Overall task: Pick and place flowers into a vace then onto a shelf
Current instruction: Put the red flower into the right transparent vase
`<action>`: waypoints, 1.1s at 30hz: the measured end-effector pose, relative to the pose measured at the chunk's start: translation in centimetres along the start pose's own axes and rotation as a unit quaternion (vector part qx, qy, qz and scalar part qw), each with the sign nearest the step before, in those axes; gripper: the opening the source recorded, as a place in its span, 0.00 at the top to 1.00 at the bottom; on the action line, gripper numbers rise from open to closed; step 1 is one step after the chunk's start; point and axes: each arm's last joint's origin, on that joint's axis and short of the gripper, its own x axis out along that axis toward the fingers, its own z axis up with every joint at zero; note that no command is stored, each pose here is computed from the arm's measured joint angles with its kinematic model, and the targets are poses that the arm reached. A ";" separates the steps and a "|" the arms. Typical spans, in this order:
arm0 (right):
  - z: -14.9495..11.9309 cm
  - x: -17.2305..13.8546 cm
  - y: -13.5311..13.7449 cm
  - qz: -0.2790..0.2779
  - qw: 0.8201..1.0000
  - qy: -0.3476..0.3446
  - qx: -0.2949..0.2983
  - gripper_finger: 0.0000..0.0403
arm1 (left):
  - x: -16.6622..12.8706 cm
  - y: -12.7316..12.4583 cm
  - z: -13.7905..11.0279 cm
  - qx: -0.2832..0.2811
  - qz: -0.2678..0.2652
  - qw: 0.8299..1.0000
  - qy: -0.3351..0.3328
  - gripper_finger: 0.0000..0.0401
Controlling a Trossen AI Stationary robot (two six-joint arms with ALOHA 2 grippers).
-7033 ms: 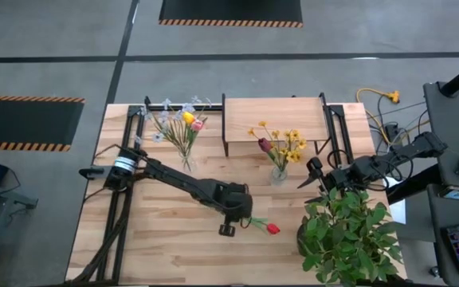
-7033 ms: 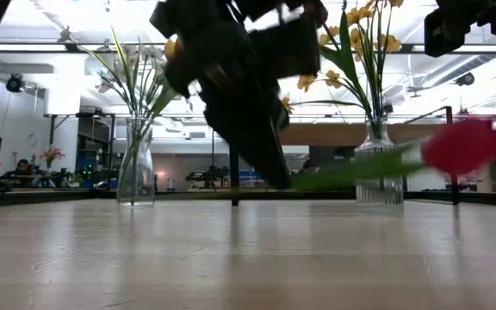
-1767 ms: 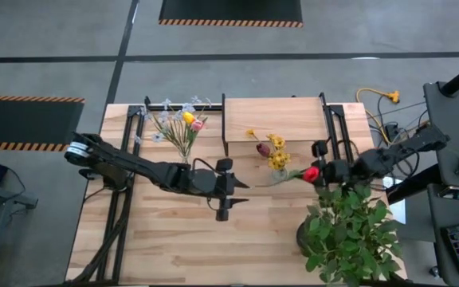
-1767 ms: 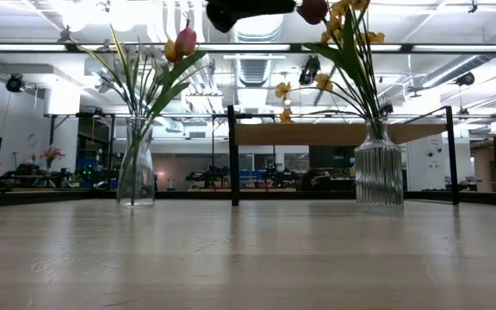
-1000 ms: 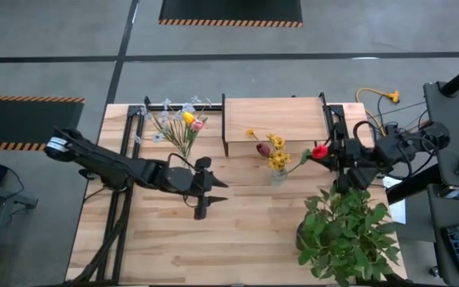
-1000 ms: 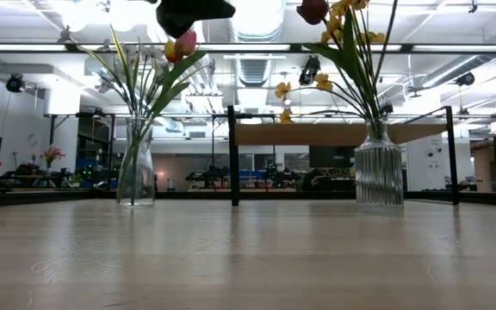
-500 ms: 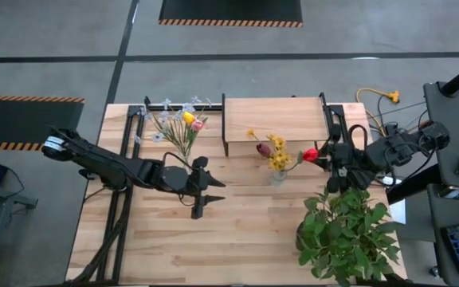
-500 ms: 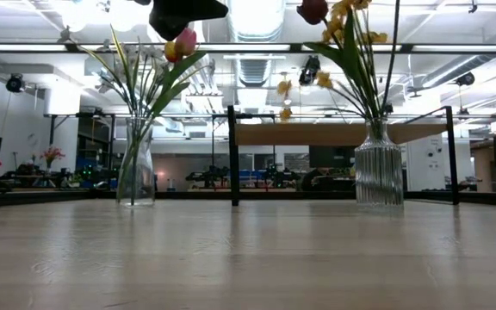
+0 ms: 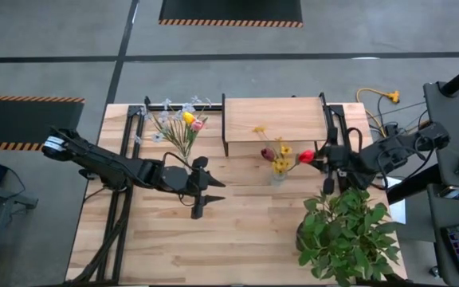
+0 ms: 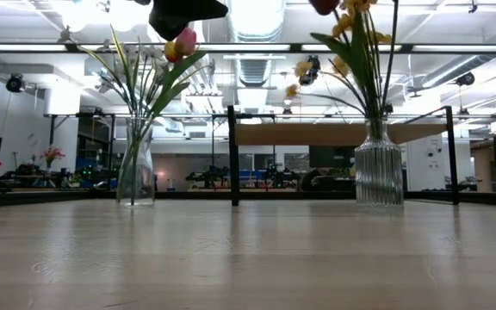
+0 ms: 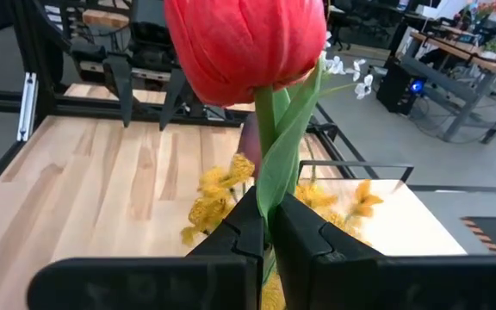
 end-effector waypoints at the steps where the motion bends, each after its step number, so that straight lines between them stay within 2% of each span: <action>1: -0.1 0.1 0.1 0.000 1.000 0.002 -0.001 0.98 | 0.0 0.0 0.0 0.000 0.000 1.000 0.000 0.59; 10: -0.5 0.7 0.3 -0.020 1.000 0.021 0.006 0.98 | 0.1 0.0 -0.3 0.001 0.000 1.000 0.004 0.59; 19: -2.6 1.6 0.1 -0.054 0.996 0.049 0.045 0.98 | 0.1 0.1 -0.3 0.001 0.001 1.000 0.004 0.59; 33: -4.8 3.0 0.0 -0.078 0.991 0.083 0.067 0.98 | 0.1 0.1 -0.2 0.000 0.001 1.000 0.000 0.59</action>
